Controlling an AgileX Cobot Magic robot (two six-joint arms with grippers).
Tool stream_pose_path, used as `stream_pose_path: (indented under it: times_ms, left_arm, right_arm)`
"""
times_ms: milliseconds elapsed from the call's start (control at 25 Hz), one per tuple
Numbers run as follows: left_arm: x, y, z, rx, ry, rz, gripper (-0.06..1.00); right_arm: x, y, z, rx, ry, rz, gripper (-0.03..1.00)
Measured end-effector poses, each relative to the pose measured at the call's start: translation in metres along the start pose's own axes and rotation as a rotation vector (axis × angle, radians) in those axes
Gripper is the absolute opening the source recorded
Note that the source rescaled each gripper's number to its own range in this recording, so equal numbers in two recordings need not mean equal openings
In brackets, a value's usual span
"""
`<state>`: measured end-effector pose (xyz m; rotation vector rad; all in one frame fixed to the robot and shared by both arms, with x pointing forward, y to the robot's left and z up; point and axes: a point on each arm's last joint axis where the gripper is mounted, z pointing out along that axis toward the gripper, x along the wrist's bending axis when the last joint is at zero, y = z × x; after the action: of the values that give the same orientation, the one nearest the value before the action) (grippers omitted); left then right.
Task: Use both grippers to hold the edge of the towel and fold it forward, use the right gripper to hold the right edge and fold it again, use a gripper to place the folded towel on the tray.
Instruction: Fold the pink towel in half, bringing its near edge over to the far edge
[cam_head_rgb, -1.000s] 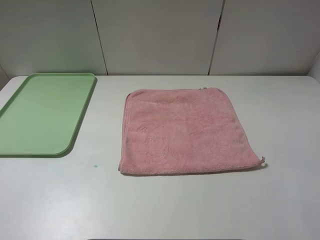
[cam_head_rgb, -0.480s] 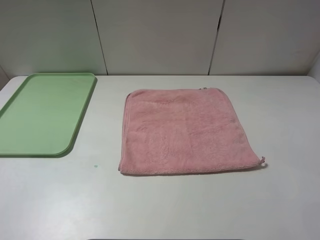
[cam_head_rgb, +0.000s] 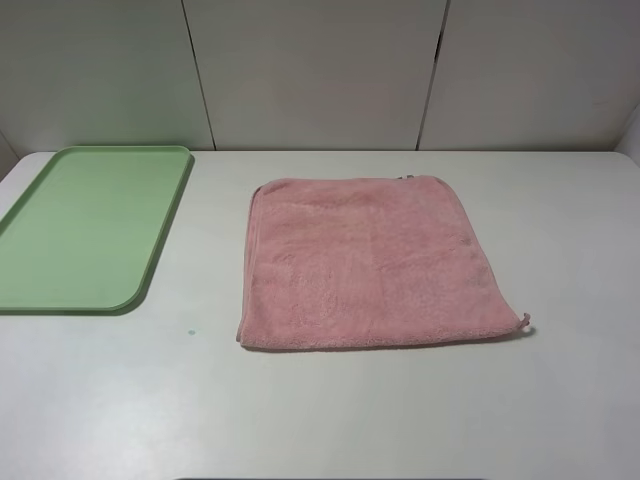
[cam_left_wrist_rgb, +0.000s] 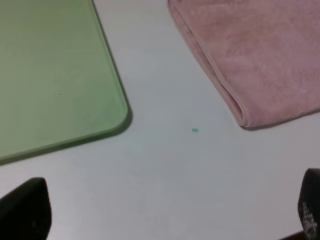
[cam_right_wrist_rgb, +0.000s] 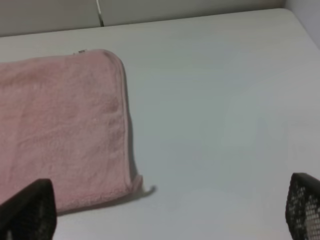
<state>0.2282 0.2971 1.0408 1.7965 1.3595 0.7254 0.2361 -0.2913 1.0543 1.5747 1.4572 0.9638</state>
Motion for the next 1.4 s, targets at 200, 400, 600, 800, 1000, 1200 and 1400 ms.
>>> stream_pose_path:
  times_ms: [200, 400, 600, 800, 1000, 1200, 1400]
  left_arm:
    - [0.000, 0.000, 0.000, 0.000, 0.000, 0.000, 1.00]
    - [0.000, 0.000, 0.000, 0.000, 0.000, 0.000, 1.00]
    - [0.000, 0.000, 0.000, 0.000, 0.000, 0.000, 1.00]
    - [0.000, 0.000, 0.000, 0.000, -0.002, -0.001, 1.00]
    - [0.000, 0.000, 0.000, -0.001, -0.003, -0.001, 0.98]
    - [0.000, 0.002, 0.001, 0.007, -0.004, 0.016, 0.97]
    - [0.001, 0.023, 0.010, 0.109, -0.013, 0.064, 0.97]
  right_arm:
    - [0.002, 0.000, 0.000, -0.001, 0.023, 0.014, 1.00]
    - [0.002, 0.000, 0.000, -0.001, 0.023, 0.014, 1.00]
    - [0.002, 0.000, 0.000, -0.001, 0.023, 0.014, 1.00]
    - [0.002, 0.000, 0.000, -0.001, 0.023, 0.014, 1.00]
    - [0.002, 0.000, 0.000, -0.001, 0.023, 0.008, 1.00]
    - [0.003, 0.002, -0.002, -0.009, 0.028, -0.003, 1.00]
    - [0.004, 0.018, -0.005, -0.002, 0.041, -0.010, 1.00]
